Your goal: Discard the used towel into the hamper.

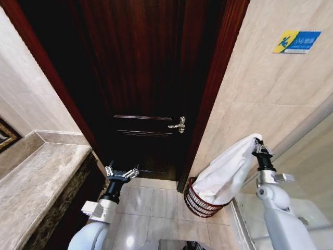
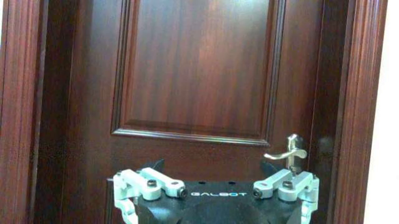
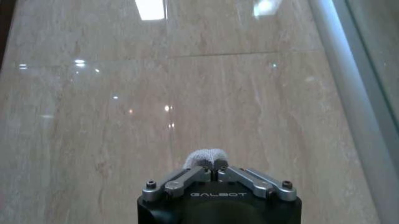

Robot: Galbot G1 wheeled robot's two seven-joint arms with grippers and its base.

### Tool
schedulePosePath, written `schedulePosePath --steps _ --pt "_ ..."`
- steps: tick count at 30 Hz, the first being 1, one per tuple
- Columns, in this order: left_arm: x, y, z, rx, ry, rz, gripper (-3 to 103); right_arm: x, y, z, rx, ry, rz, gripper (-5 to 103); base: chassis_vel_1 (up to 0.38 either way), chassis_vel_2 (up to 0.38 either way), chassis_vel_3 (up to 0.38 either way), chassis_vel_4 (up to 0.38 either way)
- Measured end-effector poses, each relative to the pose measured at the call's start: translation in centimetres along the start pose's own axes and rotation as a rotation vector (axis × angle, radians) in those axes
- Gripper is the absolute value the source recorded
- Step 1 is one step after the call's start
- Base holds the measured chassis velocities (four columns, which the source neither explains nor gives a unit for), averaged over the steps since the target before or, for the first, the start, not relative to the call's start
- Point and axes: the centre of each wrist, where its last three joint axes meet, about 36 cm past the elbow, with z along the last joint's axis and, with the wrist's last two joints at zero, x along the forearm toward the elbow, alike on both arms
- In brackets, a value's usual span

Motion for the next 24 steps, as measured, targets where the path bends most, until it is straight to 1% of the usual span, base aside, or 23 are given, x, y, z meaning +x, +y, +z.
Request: schedulePosePath --steps 1,3,4,7,8,11,17,19,20,21,23,24 --pt "0.0 0.0 0.0 0.000 0.000 0.000 99 0.1 0.3 0.2 -0.004 0.003 -0.004 1 0.000 0.000 0.000 0.000" --pt "0.0 0.0 0.0 0.000 0.000 0.000 99 1.1 1.9 1.3 -0.023 0.026 -0.023 1 0.000 0.000 0.000 0.000" --pt "0.0 0.0 0.0 0.000 0.000 0.000 99 1.1 1.9 1.3 -0.023 0.026 -0.023 1 0.000 0.000 0.000 0.000" --pt "0.0 0.0 0.0 0.000 0.000 0.000 99 2.7 4.0 2.5 -0.043 0.053 -0.046 1 0.000 0.000 0.000 0.000" --pt "0.0 0.0 0.0 0.000 0.000 0.000 99 2.7 4.0 2.5 -0.043 0.053 -0.046 1 0.000 0.000 0.000 0.000" --pt "0.0 0.0 0.0 0.000 0.000 0.000 99 4.2 5.3 3.6 -0.058 0.075 -0.054 1 0.000 0.000 0.000 0.000" --pt "0.0 0.0 0.0 0.000 0.000 0.000 99 5.1 5.0 4.8 -0.065 0.098 -0.025 1 0.000 0.000 0.000 0.000" --pt "0.0 0.0 0.0 0.000 0.000 0.000 99 5.5 4.8 5.4 -0.101 0.117 0.016 1 0.000 0.000 0.000 0.000" --pt "0.0 0.0 0.0 0.000 0.000 0.000 99 5.5 4.8 5.4 -0.101 0.117 0.016 1 0.000 0.000 0.000 0.000" --pt "0.0 0.0 0.0 0.000 0.000 0.000 99 5.7 5.0 5.6 -0.117 0.127 0.030 1 0.000 0.000 0.000 0.000" --pt "0.0 0.0 0.0 0.000 0.000 0.000 99 6.3 6.1 6.1 -0.158 0.157 0.046 1 0.000 0.000 0.000 0.000" --pt "0.0 0.0 0.0 0.000 0.000 0.000 99 6.3 6.1 6.1 -0.158 0.157 0.046 1 0.000 0.000 0.000 0.000"
